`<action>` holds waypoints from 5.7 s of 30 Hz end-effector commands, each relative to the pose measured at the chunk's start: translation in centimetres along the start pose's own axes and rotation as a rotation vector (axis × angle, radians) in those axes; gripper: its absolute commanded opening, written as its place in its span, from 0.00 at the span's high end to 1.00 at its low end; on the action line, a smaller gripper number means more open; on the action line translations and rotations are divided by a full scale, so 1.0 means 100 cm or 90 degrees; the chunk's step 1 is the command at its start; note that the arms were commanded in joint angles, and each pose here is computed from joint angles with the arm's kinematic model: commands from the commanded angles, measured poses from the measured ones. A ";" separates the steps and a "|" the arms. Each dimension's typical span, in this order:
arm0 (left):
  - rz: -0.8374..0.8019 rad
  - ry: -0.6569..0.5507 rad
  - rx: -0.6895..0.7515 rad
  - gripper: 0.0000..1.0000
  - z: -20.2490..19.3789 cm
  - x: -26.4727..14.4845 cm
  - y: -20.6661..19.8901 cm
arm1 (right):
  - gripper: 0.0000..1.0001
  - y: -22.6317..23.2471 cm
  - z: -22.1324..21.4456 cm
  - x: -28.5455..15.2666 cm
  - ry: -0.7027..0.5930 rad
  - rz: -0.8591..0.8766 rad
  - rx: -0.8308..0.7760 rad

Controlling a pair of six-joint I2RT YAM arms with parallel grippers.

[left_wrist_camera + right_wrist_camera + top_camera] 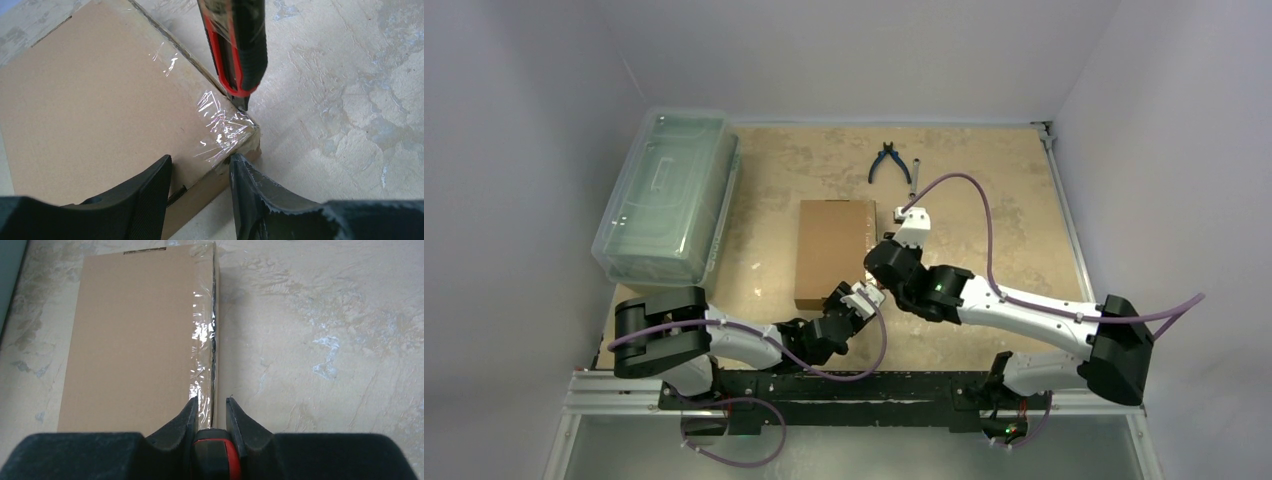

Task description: Unpack the express box

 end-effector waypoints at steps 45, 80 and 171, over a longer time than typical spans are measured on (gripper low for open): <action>-0.164 0.066 -0.192 0.28 0.070 -0.060 0.039 | 1.00 0.025 0.059 -0.042 -0.084 0.068 -0.020; -0.096 0.281 -0.608 0.25 0.004 0.019 0.154 | 1.00 -0.068 0.058 0.046 0.194 0.278 -0.041; -0.176 0.206 -0.732 0.46 -0.018 0.038 0.130 | 0.25 0.010 0.046 0.045 0.288 0.400 0.050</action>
Point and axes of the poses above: each gripper's point midway between its finger pads, its own x axis out along the fingers, its own y axis along the line the jaws close on, z = x × y, the point moved 10 cm from there along -x, back along the fingers, and after that the axes turned 12 degrees about x, right-handed, at the moved point
